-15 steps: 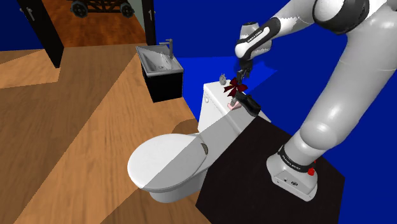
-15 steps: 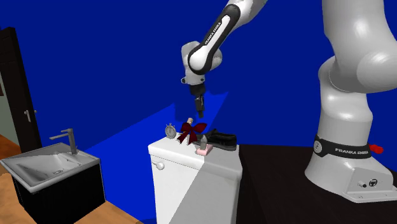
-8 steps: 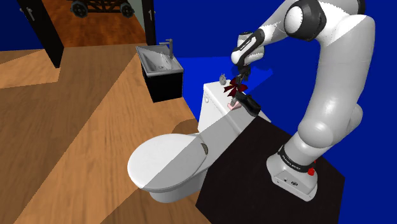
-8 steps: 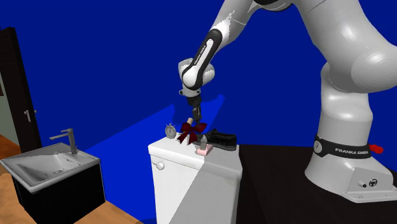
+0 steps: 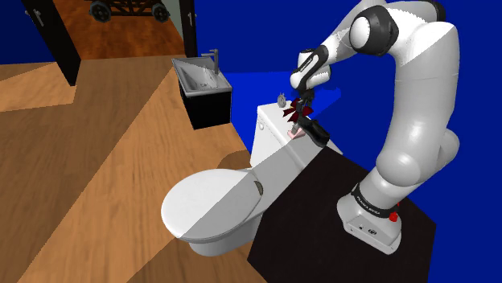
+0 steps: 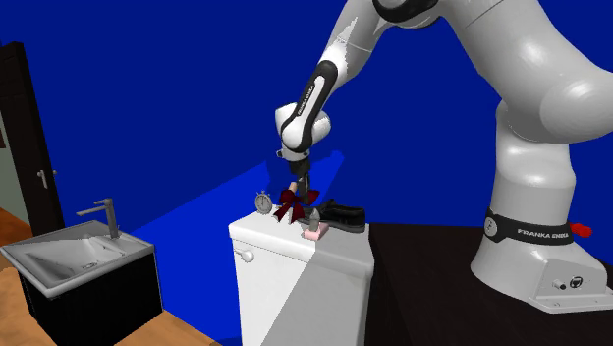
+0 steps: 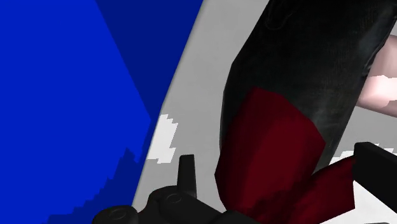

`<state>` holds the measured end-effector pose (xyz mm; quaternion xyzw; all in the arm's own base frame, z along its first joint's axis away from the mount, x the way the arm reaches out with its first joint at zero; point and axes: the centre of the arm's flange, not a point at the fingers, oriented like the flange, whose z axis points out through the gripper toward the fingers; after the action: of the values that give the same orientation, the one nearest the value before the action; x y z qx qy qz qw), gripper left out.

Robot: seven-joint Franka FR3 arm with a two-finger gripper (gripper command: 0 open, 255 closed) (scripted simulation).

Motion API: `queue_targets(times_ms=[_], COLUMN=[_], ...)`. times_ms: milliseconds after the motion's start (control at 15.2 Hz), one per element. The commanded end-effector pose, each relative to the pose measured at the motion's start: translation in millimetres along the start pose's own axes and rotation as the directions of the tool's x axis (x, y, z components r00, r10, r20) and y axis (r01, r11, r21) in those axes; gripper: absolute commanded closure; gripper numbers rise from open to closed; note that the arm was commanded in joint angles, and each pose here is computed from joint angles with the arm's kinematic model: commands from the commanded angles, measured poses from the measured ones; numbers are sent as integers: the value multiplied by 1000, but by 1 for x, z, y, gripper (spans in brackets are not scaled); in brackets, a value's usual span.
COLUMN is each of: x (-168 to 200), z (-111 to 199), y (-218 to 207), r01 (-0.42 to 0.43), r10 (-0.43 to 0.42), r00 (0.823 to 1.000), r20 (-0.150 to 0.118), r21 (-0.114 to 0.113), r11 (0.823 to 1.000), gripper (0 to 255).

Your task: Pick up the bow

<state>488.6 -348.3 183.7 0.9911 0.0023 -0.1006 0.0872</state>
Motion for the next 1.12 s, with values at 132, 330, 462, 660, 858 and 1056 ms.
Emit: queue_targets(times_ms=[132, 330, 462, 660, 858, 1056], x=[1, 0, 0, 0, -4, -7], z=[3, 4, 5, -3, -18, -34], y=[-1, 0, 0, 0, 3, 6], r01=[0, 0, 0, 0, 0, 0], r10=[0, 0, 0, 0, 0, 0], r00=[1000, 1000, 1000, 1000, 1000, 1000], r20=[-1, -1, -1, -1, -1, -1], r21=[0, 0, 0, 0, 0, 0], r11=[1000, 1000, 1000, 1000, 1000, 1000], gripper=[255, 255, 255, 255, 255, 255])
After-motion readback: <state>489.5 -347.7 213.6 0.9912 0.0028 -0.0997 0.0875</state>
